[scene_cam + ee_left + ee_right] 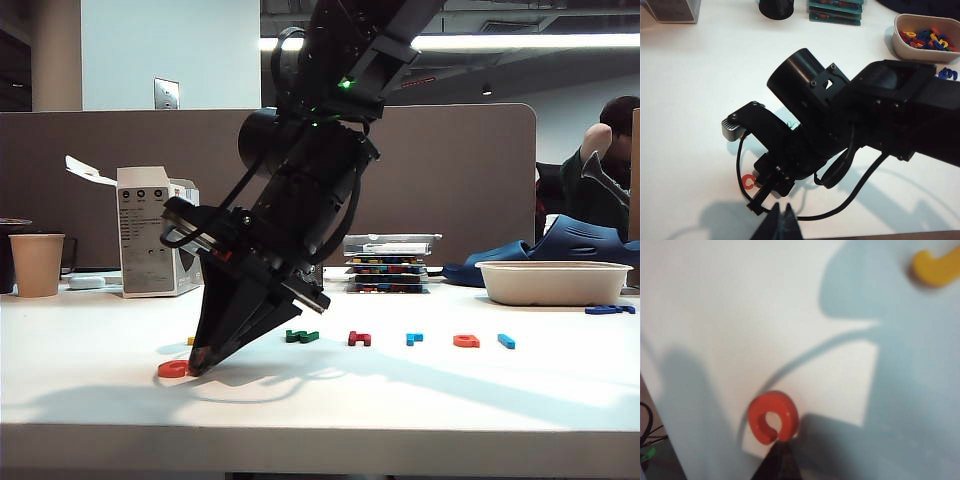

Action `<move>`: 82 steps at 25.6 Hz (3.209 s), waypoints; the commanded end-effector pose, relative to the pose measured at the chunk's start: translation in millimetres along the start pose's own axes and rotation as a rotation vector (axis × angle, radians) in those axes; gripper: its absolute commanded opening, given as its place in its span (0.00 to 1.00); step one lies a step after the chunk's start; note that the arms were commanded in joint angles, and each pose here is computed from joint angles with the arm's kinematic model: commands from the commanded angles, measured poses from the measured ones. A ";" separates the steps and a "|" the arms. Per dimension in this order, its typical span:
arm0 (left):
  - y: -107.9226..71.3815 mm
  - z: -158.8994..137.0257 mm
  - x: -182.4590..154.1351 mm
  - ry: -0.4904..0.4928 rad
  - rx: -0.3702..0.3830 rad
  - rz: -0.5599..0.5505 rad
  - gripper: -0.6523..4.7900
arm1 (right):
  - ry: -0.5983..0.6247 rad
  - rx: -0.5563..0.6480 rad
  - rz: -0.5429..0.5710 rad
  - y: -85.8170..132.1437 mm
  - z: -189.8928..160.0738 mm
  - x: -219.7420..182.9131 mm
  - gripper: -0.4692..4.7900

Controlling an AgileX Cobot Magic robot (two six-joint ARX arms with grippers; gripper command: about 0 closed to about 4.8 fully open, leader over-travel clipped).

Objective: Select the appropriate letters from the row of letter magnets placed on the table to arrange into the word "car".

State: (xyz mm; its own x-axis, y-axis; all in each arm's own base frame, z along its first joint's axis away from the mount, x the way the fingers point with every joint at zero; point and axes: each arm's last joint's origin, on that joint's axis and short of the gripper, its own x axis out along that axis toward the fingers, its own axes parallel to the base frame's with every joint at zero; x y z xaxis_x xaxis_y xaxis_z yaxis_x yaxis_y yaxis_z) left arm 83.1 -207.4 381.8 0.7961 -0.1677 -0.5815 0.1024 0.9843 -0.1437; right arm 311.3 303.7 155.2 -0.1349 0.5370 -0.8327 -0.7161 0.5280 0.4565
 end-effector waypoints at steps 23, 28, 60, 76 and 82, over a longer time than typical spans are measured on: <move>0.9 1.1 -0.8 -0.010 0.002 0.005 0.11 | -0.207 0.179 -0.322 -34.8 2.7 -94.1 0.08; 0.9 1.0 -0.8 -0.010 0.002 0.004 0.11 | -0.213 0.286 -0.347 -59.1 -5.3 -108.3 0.08; 0.9 1.0 -0.8 -0.010 0.002 0.004 0.11 | 0.040 0.628 -0.518 -84.0 -50.4 -113.2 0.08; 0.9 1.0 -0.8 -0.010 0.002 0.004 0.11 | 0.017 0.634 -0.555 -90.4 -50.8 -116.8 0.08; 0.9 1.1 -0.8 -0.010 0.001 0.005 0.11 | 0.016 0.641 -0.552 -92.2 -51.6 -118.1 0.08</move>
State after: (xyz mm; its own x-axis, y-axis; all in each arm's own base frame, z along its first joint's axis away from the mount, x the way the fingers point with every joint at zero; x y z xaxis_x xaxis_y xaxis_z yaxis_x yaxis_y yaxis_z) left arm 83.1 -207.3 381.9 0.7962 -0.1676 -0.5814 0.1020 0.9843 -0.1441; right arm 357.7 156.6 192.8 0.0930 0.0801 -0.9924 -0.1568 0.9855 0.0649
